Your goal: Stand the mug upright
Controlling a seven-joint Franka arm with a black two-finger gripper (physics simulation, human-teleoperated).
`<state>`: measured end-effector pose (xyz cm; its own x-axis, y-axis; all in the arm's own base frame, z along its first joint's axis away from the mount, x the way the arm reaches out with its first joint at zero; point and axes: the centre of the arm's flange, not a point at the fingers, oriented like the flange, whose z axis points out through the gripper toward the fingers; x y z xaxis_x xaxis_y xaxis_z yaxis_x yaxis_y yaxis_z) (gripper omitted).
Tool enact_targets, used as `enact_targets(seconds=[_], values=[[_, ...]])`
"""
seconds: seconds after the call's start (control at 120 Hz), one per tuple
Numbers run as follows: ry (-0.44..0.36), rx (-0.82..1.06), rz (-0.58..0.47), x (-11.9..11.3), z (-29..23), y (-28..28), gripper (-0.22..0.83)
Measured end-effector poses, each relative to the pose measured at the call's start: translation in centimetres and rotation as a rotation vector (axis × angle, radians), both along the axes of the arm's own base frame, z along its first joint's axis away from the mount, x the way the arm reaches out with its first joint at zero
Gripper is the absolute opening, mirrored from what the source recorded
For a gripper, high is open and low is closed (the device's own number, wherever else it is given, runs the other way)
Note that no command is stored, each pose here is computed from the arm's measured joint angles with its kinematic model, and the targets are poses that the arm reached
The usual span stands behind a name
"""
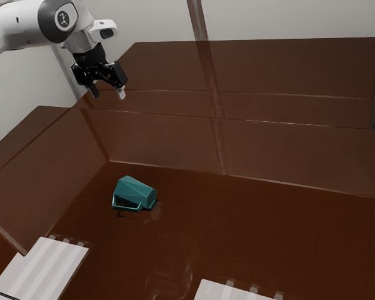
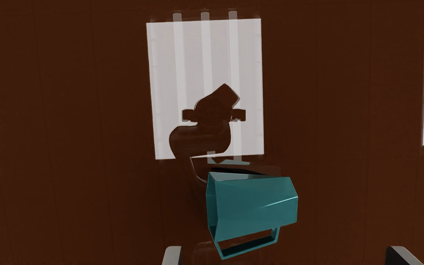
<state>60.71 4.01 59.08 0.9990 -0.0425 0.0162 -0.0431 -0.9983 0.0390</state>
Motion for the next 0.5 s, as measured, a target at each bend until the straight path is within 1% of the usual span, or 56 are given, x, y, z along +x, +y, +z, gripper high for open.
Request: enact_targets(seconds=[0.233,0.333,0.417,0.5], values=[[0.004,0.000,-0.004,-0.1,0.0,0.0,0.62],[-0.003,0.000,-0.005,-0.5,0.7,0.0,0.62],[0.015,-0.004,-0.004,-1.7,0.3,0.0,0.62],[0.038,-0.034,0.004,-2.2,-0.6,0.2,0.62]])
